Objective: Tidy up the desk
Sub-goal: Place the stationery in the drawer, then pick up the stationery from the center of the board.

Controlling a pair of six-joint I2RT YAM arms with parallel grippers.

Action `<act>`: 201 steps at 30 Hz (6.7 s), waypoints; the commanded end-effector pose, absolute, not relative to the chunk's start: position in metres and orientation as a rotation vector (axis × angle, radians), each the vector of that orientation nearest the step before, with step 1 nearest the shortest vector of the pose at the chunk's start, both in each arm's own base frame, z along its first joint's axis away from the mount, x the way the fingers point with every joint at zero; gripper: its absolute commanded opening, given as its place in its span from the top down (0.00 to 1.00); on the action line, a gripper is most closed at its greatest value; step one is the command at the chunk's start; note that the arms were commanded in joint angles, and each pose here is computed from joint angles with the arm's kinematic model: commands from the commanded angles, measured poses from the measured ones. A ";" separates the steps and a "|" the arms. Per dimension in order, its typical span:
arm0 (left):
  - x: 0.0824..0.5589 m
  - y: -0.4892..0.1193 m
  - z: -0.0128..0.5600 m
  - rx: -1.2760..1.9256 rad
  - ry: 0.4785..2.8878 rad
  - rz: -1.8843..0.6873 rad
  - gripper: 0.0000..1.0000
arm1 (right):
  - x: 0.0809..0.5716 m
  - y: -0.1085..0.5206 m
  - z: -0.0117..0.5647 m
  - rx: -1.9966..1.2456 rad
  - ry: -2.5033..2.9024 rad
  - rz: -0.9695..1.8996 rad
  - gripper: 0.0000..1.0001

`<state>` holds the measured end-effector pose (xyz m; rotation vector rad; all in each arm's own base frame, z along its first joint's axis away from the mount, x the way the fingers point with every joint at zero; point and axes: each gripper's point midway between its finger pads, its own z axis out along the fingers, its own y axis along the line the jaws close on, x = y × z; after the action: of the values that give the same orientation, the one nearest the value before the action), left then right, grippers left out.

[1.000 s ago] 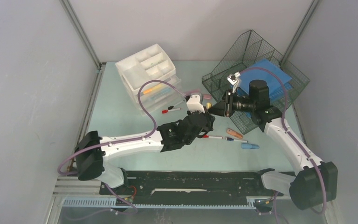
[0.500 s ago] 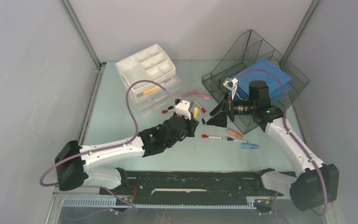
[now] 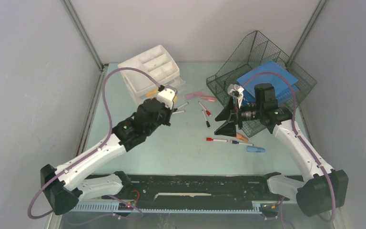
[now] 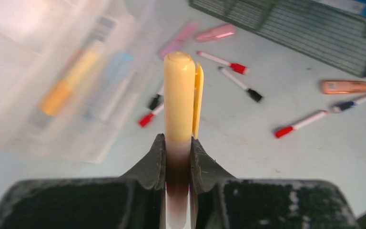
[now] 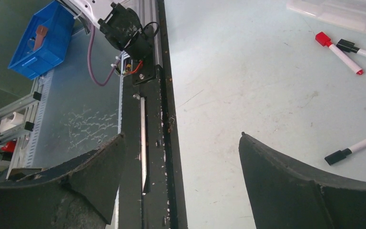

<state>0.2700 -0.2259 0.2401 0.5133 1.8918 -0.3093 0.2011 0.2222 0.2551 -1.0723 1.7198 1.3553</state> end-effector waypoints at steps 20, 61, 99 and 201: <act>0.384 -0.131 0.274 0.900 1.954 0.451 0.99 | 0.206 0.219 0.263 -1.127 1.657 1.290 0.05; 0.297 -0.110 0.309 0.522 1.780 0.045 0.02 | 0.241 0.216 0.242 -1.313 1.683 0.831 0.00; 0.284 -0.071 0.303 0.329 1.658 0.125 0.00 | 0.523 0.290 0.083 -2.029 1.455 0.097 0.32; 0.283 -0.067 0.304 0.338 1.646 0.126 0.00 | 0.483 0.289 0.053 -2.020 1.420 0.314 0.54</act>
<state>0.2822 -0.0696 0.2994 0.3517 1.6761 0.1242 0.4673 0.2985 0.0268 -2.1108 1.3958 0.3404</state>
